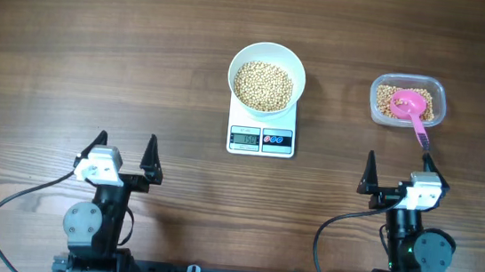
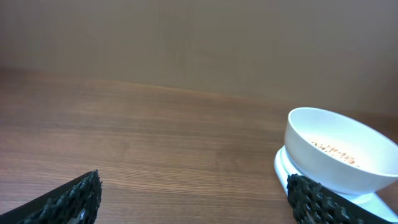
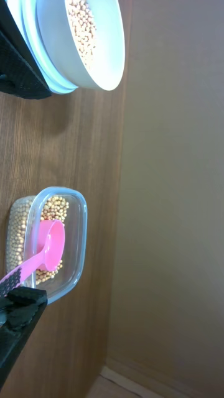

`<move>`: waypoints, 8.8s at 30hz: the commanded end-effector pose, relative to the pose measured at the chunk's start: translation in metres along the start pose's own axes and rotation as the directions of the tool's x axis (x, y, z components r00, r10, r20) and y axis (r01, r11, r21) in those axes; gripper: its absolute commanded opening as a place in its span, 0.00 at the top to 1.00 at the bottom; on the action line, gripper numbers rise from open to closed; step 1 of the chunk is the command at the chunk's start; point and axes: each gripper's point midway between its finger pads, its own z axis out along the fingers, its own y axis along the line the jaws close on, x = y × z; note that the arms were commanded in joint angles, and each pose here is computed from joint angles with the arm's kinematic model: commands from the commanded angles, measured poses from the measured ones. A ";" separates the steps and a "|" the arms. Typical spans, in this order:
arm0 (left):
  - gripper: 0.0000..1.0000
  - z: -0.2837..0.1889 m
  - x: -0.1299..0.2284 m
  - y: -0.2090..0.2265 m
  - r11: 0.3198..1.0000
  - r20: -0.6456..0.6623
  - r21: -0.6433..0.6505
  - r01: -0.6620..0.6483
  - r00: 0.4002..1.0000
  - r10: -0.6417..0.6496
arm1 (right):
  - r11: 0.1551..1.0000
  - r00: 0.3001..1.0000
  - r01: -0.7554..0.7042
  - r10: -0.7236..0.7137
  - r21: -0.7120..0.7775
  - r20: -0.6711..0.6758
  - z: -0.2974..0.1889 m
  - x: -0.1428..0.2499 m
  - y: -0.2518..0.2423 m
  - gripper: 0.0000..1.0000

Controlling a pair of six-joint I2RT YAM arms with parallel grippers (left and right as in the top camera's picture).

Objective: Scoop item into bowl and weigh 150g on scale

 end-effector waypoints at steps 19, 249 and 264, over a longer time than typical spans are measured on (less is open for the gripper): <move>0.00 -0.001 0.001 0.021 0.979 -0.014 -0.116 -0.167 0.986 0.166 | 1.000 1.000 0.006 -0.006 0.014 0.012 -0.001 -0.003 -0.002 0.00; 0.00 0.000 0.003 0.003 0.999 -0.003 -0.039 -0.003 1.000 0.002 | 0.997 0.999 -0.046 0.047 -0.067 0.015 -0.001 -0.004 0.017 0.00; 0.00 0.000 0.003 0.003 0.999 -0.003 -0.039 -0.003 1.000 0.002 | 0.997 0.999 -0.046 0.047 -0.067 0.015 -0.001 -0.004 0.017 0.00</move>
